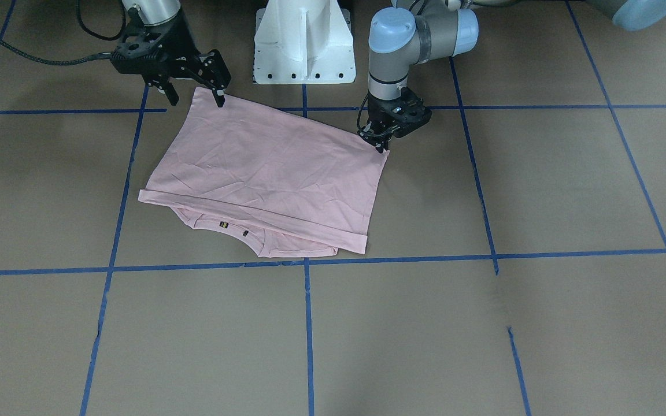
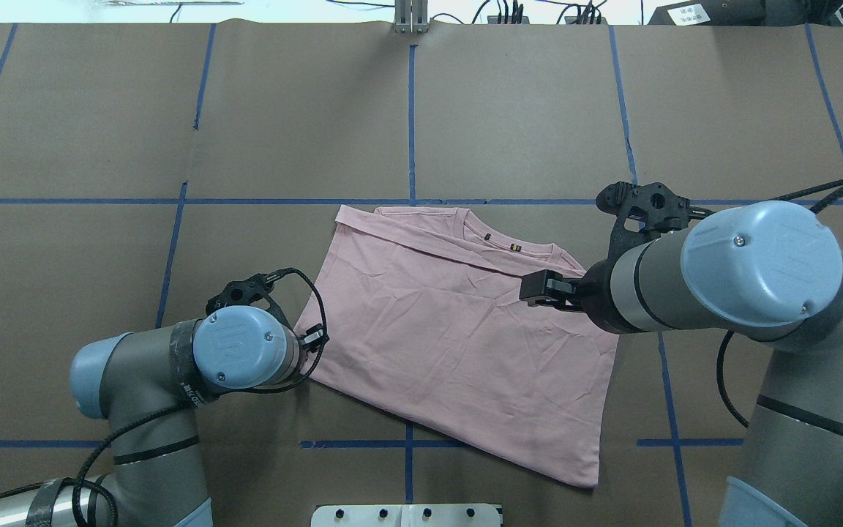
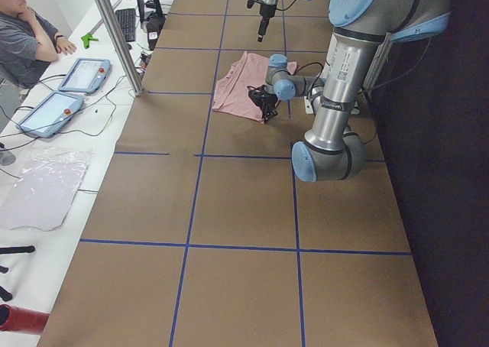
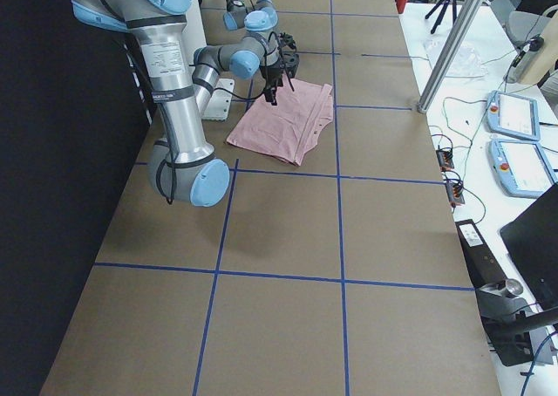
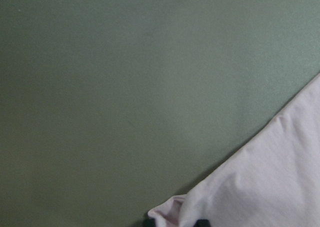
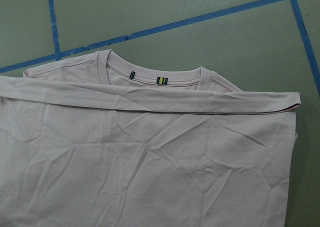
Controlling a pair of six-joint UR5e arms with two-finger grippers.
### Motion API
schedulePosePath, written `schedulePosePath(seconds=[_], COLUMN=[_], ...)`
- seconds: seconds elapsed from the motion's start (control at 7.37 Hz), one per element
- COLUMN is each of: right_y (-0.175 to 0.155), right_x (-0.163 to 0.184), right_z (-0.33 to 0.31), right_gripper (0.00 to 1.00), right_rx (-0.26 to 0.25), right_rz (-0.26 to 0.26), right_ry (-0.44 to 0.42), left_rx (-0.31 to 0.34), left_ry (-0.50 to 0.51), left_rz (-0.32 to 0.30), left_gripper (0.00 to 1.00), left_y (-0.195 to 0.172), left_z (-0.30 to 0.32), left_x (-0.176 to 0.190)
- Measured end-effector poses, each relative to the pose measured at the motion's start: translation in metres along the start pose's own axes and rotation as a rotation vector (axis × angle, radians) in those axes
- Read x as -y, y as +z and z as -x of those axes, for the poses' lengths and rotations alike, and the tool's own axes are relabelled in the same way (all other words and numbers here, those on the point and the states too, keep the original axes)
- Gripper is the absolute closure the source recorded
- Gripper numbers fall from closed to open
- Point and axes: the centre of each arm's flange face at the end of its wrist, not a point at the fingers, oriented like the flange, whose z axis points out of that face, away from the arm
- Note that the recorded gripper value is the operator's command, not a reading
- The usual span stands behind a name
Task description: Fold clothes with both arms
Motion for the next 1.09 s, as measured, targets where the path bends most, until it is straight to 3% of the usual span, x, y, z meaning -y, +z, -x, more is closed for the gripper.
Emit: schedulePosePath(seconds=[0.41, 0.81, 1.09], right_y=[0.0, 0.001, 0.008], right_x=[0.0, 0.0, 0.001], right_z=[-0.001, -0.001, -0.001], right_gripper=[0.0, 0.0, 0.0], right_rx=[-0.001, -0.003, -0.017], right_rz=[0.0, 0.002, 0.003], right_ry=[0.005, 0.007, 0.011], left_rx=[-0.025, -0.071, -0.131], left_ry=[-0.021, 0.007, 0.055], left_rz=[-0.022, -0.109, -0.178], left_gripper=[1.0, 1.0, 1.0], left_y=[-0.013, -0.02, -0.001], left_z=[-0.008, -0.04, -0.083], left_x=[0.026, 0.108, 0.179])
